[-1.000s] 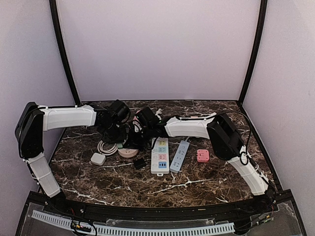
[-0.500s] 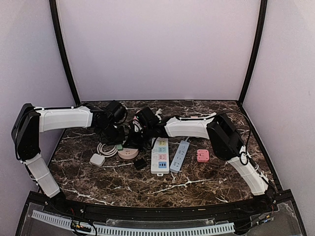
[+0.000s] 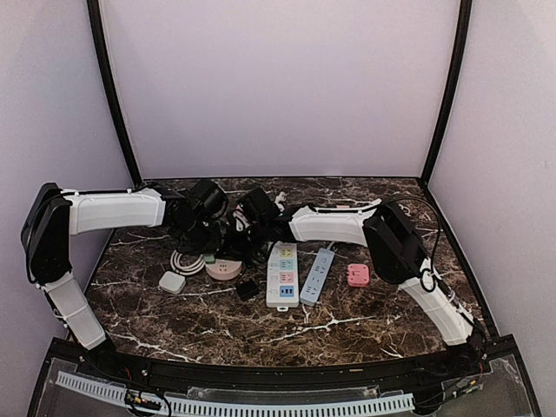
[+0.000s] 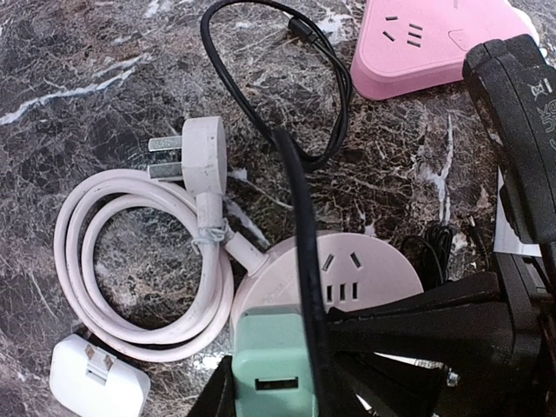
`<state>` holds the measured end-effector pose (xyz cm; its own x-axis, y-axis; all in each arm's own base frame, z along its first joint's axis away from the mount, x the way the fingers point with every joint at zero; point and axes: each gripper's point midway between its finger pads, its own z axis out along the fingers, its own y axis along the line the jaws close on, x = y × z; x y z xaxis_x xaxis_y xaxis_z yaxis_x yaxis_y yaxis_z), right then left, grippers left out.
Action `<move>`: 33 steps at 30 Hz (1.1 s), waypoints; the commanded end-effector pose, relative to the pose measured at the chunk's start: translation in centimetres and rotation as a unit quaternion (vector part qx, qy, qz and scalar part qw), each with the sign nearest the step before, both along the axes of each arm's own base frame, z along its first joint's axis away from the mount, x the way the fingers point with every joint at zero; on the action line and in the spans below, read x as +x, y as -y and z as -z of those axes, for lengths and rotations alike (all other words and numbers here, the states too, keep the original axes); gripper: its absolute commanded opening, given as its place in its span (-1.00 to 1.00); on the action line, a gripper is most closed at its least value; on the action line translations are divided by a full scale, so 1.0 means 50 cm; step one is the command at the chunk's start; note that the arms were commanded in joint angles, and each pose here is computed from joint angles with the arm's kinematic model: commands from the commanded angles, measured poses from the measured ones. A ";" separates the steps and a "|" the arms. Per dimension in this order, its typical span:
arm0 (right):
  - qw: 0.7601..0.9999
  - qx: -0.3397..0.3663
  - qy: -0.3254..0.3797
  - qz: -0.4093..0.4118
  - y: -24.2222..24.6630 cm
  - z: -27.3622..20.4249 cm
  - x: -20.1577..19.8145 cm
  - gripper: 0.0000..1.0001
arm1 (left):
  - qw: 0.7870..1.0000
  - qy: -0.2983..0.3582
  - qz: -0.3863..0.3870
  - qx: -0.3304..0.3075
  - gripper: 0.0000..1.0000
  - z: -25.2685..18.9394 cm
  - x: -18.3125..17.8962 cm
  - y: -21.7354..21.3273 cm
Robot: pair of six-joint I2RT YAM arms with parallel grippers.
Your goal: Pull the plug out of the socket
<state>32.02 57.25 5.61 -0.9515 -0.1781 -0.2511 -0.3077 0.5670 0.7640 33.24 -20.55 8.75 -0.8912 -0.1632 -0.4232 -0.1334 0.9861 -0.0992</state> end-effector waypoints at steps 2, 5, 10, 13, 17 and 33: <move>0.991 -0.121 -0.057 0.013 0.064 0.182 -0.039 -1.00 | 0.988 0.133 0.022 -0.080 -0.68 -0.161 0.089 0.081; 0.991 -0.120 -0.058 0.009 0.060 0.184 -0.040 -1.00 | 0.987 0.131 0.039 -0.081 -0.68 -0.159 0.091 0.093; 0.991 -0.117 -0.063 0.007 0.054 0.188 -0.040 -1.00 | 0.987 0.120 0.061 -0.088 -0.69 -0.156 0.104 0.123; 0.991 -0.118 -0.062 0.007 0.056 0.189 -0.038 -1.00 | 0.986 0.115 0.064 -0.100 -0.69 -0.148 0.108 0.135; 0.991 -0.121 -0.064 0.006 0.060 0.195 -0.041 -1.00 | 0.985 0.105 0.054 -0.126 -0.71 -0.149 0.106 0.138; 0.989 -0.125 -0.076 0.011 0.066 0.215 -0.041 -1.00 | 0.980 0.173 0.038 -0.086 -0.83 -0.205 0.094 0.083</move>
